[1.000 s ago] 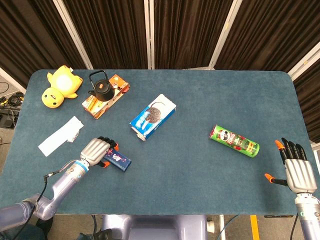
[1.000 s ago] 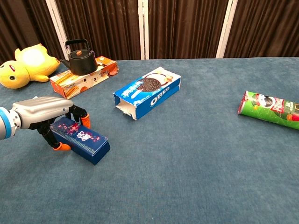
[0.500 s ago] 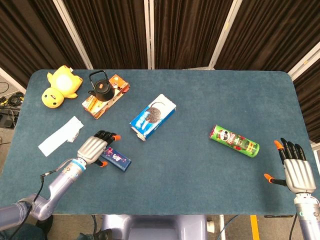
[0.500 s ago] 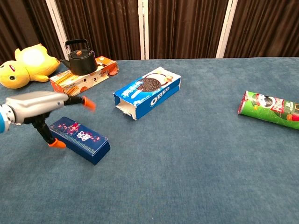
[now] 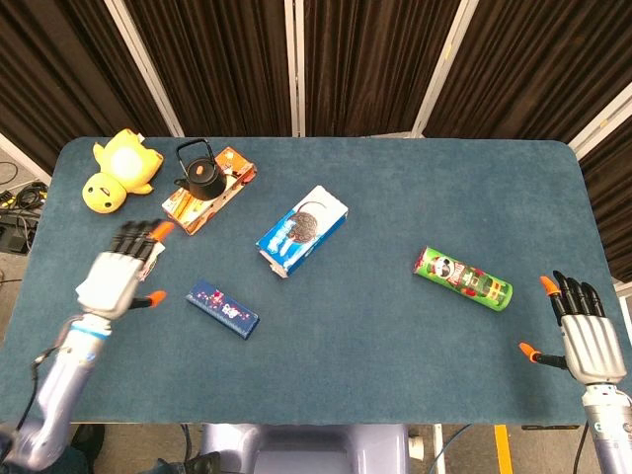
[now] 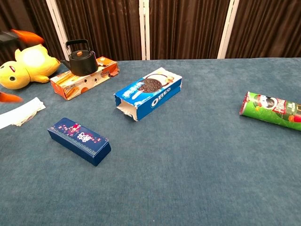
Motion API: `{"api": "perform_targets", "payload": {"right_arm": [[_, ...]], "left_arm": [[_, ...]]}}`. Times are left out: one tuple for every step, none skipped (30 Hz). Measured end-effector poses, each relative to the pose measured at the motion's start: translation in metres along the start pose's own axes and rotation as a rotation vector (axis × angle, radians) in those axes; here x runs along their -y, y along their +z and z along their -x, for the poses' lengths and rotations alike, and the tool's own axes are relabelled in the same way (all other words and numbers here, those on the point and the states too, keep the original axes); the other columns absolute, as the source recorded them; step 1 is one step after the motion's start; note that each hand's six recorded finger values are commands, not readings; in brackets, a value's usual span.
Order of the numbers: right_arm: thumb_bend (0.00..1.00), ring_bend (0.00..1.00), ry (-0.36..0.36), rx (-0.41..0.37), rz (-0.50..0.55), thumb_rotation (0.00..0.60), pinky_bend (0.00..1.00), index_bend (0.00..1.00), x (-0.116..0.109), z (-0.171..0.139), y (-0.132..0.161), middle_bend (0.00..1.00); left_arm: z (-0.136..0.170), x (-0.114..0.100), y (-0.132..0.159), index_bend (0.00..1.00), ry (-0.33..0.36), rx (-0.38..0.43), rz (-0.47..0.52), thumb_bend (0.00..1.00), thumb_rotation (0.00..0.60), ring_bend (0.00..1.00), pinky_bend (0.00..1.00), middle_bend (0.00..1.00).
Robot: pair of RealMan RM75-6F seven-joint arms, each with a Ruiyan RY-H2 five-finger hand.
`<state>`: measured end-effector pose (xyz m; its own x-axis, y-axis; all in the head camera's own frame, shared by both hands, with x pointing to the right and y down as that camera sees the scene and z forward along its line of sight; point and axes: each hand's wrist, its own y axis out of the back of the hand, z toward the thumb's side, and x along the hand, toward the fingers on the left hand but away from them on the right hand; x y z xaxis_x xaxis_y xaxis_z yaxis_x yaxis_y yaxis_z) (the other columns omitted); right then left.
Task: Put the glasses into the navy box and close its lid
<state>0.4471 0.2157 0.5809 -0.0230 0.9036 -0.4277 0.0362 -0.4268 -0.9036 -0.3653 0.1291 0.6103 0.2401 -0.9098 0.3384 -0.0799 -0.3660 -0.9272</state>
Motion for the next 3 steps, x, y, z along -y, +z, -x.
{"api": "perform_targets", "payload": {"right_arm": [[0.00, 0.00, -0.002, -0.005, 0.002, 0.600, 0.00, 0.00, -0.001, -0.001, 0.001, 0.00], [0.00, 0.00, -0.005, -0.010, 0.004, 0.600, 0.00, 0.00, -0.002, -0.001, 0.002, 0.00], [0.00, 0.00, -0.007, -0.014, 0.004, 0.600, 0.00, 0.00, -0.003, -0.002, 0.002, 0.00]], "left_arm": [[0.013, -0.009, -0.011, 0.00, 0.031, -0.047, -0.009, 0.00, 0.600, 0.00, 0.00, 0.00], [0.023, -0.016, -0.019, 0.00, 0.049, -0.083, -0.013, 0.00, 0.600, 0.00, 0.00, 0.00], [0.034, -0.021, -0.026, 0.00, 0.061, -0.117, -0.014, 0.00, 0.600, 0.00, 0.00, 0.00]]}}
